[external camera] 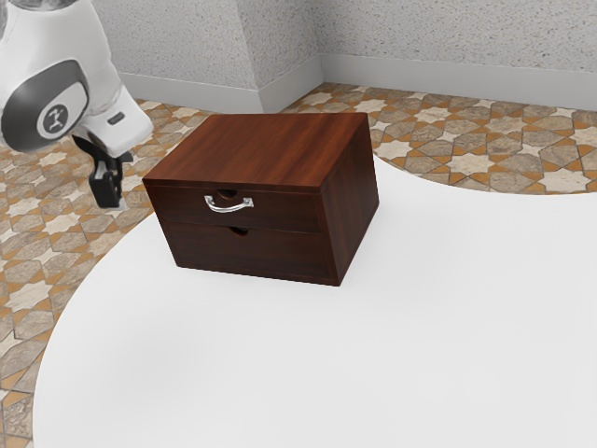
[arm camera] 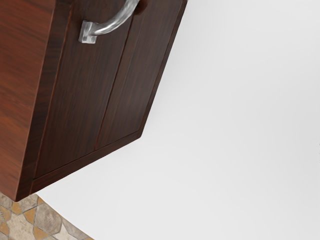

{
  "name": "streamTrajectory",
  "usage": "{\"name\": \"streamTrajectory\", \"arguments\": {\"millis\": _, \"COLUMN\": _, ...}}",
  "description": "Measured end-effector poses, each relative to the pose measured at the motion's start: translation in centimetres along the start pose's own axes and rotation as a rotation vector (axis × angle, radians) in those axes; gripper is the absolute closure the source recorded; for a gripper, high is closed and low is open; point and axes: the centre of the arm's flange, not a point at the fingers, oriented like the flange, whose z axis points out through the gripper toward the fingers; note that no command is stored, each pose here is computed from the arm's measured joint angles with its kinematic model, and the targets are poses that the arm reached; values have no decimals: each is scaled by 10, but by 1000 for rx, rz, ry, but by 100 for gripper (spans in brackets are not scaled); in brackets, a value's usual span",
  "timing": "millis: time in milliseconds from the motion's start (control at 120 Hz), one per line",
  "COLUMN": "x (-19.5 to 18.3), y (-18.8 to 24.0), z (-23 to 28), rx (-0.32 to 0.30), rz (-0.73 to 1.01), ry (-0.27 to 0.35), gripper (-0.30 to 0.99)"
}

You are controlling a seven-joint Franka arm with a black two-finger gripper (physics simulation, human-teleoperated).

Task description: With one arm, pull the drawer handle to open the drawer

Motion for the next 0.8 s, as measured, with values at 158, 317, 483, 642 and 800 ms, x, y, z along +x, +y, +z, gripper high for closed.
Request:
{"name": "streamTrajectory", "arguments": {"millis": 158, "x": 3, "y": 6, "z": 22, "rx": -15, "rz": 24, "ry": -3, "gripper": 0}}
{"name": "streamTrajectory", "arguments": {"millis": 317, "x": 16, "y": 4, "z": 37, "rx": -7, "rz": 49, "ry": -4, "gripper": 0}}
{"name": "streamTrajectory", "arguments": {"millis": 483, "x": 27, "y": 1, "z": 47, "rx": 10, "rz": 67, "ry": 3, "gripper": 0}}
{"name": "streamTrajectory", "arguments": {"millis": 642, "x": 37, "y": -1, "z": 60, "rx": 9, "rz": 82, "ry": 3, "gripper": 0}}
{"name": "streamTrajectory", "arguments": {"millis": 800, "x": 48, "y": 1, "z": 58, "rx": 18, "rz": 100, "ry": 13, "gripper": 0}}
